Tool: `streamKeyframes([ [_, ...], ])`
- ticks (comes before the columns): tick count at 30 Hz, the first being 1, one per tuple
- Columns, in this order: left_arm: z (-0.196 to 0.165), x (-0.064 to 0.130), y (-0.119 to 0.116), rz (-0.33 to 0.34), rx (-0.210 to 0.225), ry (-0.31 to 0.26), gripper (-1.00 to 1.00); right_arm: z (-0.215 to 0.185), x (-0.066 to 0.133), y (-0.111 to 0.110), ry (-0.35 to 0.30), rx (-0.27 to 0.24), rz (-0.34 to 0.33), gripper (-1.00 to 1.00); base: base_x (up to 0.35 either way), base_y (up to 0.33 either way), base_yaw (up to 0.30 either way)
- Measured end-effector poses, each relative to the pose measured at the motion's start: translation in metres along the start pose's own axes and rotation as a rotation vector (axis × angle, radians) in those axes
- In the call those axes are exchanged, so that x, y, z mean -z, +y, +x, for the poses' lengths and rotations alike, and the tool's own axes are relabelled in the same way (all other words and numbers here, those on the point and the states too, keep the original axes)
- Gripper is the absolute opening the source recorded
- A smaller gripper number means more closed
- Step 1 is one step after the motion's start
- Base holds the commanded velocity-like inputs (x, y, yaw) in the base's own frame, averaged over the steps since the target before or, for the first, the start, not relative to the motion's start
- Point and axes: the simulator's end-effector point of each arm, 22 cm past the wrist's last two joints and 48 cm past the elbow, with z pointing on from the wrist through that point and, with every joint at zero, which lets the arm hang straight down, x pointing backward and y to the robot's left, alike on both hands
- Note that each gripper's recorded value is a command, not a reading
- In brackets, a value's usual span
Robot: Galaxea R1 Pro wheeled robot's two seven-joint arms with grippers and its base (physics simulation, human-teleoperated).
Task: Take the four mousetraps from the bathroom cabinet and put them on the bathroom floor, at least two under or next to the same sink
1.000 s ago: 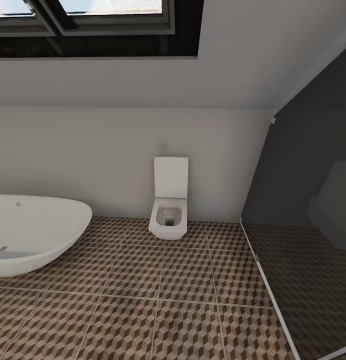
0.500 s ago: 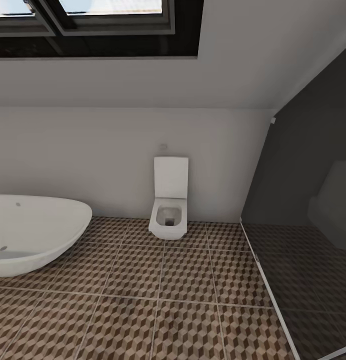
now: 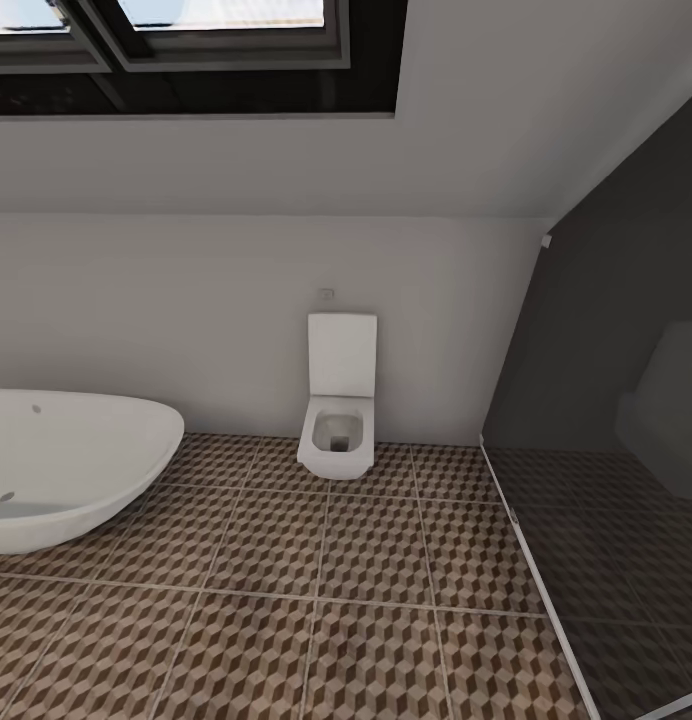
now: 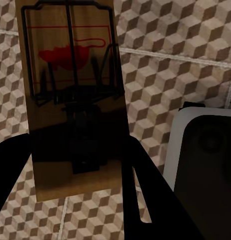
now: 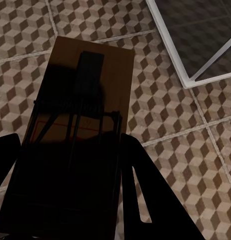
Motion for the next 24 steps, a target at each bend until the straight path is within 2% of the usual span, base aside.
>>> streamKeyframes([
  [24,0.0000,0.0000,0.0000,0.000,0.000,0.000,-1.00,-0.0001,0.0000,0.0001,0.000,0.000,0.000,-1.00,0.000,0.000,0.000],
])
